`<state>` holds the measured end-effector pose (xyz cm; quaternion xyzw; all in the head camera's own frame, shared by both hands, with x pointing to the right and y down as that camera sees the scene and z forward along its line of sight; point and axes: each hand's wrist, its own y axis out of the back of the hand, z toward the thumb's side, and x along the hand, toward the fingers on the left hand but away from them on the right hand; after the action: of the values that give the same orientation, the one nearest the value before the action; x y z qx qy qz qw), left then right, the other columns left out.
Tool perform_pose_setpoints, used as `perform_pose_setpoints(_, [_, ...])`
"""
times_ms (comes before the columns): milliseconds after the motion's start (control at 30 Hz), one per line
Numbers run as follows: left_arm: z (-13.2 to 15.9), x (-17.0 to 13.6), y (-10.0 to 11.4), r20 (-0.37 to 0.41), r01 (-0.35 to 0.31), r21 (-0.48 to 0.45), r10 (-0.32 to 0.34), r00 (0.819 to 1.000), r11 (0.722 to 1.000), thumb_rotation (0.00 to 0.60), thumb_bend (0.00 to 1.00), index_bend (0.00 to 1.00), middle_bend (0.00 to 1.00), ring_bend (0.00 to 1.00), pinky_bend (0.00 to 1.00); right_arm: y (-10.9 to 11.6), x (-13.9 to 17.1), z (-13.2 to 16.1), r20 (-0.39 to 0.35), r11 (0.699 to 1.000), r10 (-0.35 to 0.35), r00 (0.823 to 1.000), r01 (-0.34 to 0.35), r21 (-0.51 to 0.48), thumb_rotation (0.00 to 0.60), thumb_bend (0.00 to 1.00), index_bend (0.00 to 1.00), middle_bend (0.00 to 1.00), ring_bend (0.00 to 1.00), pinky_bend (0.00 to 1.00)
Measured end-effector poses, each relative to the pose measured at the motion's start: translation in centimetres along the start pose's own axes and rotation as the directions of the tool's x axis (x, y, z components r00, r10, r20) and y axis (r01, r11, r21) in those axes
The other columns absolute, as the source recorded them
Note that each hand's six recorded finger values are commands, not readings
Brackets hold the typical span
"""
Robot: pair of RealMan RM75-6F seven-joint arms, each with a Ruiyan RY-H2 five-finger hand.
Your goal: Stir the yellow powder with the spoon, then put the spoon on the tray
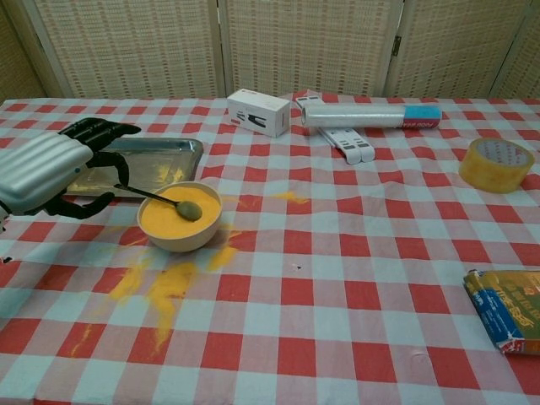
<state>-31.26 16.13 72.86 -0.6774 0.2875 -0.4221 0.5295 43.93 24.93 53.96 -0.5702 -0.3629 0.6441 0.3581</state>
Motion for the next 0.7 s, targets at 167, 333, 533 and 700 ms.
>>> perform_pose_setpoints(167, [0.29,0.0,-0.12,0.012,-0.002,0.008,0.002,1.0,1.0,0.6,0.46,0.43,0.0,0.0,0.0,-0.05,-0.02,0.09,-0.001,1.0,0.001,1.0,-0.001,0.001,0.6,0.09,0.0,0.0,0.0,0.0])
perform_pose_setpoints(333, [0.27,0.11,-0.31,0.009,0.004,0.021,-0.005,1.0,1.0,0.6,0.46,0.39,0.0,0.0,0.0,-0.06,-0.02,0.07,0.0,1.0,0.001,1.0,-0.001,0.002,0.6,0.09,0.0,0.0,0.0,0.0])
perform_pose_setpoints(533, [0.16,0.28,-0.41,0.002,0.006,0.032,-0.006,1.0,0.999,0.6,0.47,0.4,0.0,0.0,0.0,0.03,0.04,0.05,0.001,1.0,-0.002,1.0,0.002,-0.002,0.6,0.09,0.0,0.0,0.0,0.0])
perform_pose_setpoints(700, [0.22,0.27,-0.26,0.006,-0.004,0.041,0.004,1.0,0.999,0.6,0.47,0.42,0.0,0.0,0.0,0.01,0.07,0.07,0.0,1.0,-0.001,1.0,0.001,-0.003,0.6,0.09,0.0,0.0,0.0,0.0])
